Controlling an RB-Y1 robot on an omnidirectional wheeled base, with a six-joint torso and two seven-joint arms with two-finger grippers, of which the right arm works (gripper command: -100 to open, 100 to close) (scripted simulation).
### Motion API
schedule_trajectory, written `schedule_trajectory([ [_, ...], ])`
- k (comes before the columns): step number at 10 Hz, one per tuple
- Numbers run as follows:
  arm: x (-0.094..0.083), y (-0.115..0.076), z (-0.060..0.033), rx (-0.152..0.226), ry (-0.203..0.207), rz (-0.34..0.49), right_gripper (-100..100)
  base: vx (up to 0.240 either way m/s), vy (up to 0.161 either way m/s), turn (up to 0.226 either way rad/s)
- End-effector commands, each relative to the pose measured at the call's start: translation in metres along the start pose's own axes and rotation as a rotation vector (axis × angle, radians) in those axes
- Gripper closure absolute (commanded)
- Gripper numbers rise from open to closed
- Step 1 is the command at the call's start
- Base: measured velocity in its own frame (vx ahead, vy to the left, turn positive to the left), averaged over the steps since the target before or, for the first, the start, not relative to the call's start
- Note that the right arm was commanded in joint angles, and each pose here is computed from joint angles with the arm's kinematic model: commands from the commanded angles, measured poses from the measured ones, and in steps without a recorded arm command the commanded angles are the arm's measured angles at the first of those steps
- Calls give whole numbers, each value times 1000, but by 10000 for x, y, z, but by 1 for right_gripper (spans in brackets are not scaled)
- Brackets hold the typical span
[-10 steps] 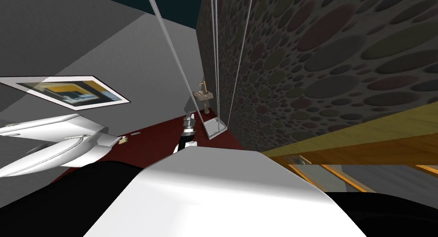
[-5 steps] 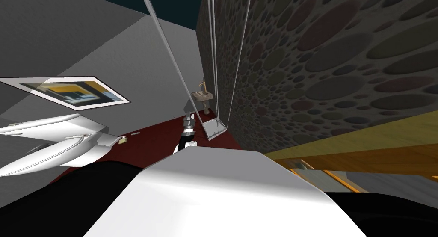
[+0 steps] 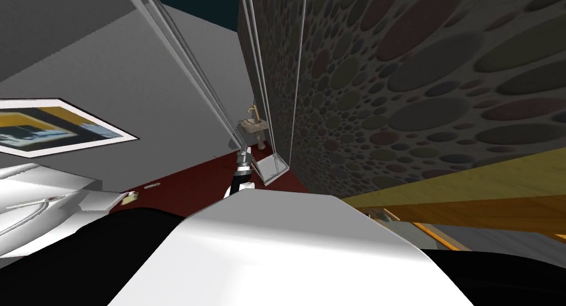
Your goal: Pull the door open
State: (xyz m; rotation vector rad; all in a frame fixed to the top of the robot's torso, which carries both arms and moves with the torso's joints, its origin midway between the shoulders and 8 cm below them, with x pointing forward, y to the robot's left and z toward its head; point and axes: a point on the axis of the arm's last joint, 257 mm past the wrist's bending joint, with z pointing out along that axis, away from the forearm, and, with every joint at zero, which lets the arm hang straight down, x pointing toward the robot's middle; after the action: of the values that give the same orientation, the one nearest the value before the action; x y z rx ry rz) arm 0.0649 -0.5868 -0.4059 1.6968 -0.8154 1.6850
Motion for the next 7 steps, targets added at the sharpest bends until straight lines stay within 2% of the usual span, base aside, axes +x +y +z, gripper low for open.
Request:
schedule_trajectory([
  [1, 22, -44, 174, 37, -2, 1, -100, 136, -71, -271],
  [2, 22, -44, 174, 37, -2, 1, -100, 99, -65, -82],
  [4, 37, -69, 286, 59, -2, -1, -100, 78, -57, -77],
  [5, 51, -86, 372, 76, -2, -2, -100, 95, -57, -159],
  [6, 60, -95, 418, 84, -2, -3, -100, 94, -23, -163],
  [7, 60, -95, 418, 84, -2, -3, -100, 74, 4, -71],
])
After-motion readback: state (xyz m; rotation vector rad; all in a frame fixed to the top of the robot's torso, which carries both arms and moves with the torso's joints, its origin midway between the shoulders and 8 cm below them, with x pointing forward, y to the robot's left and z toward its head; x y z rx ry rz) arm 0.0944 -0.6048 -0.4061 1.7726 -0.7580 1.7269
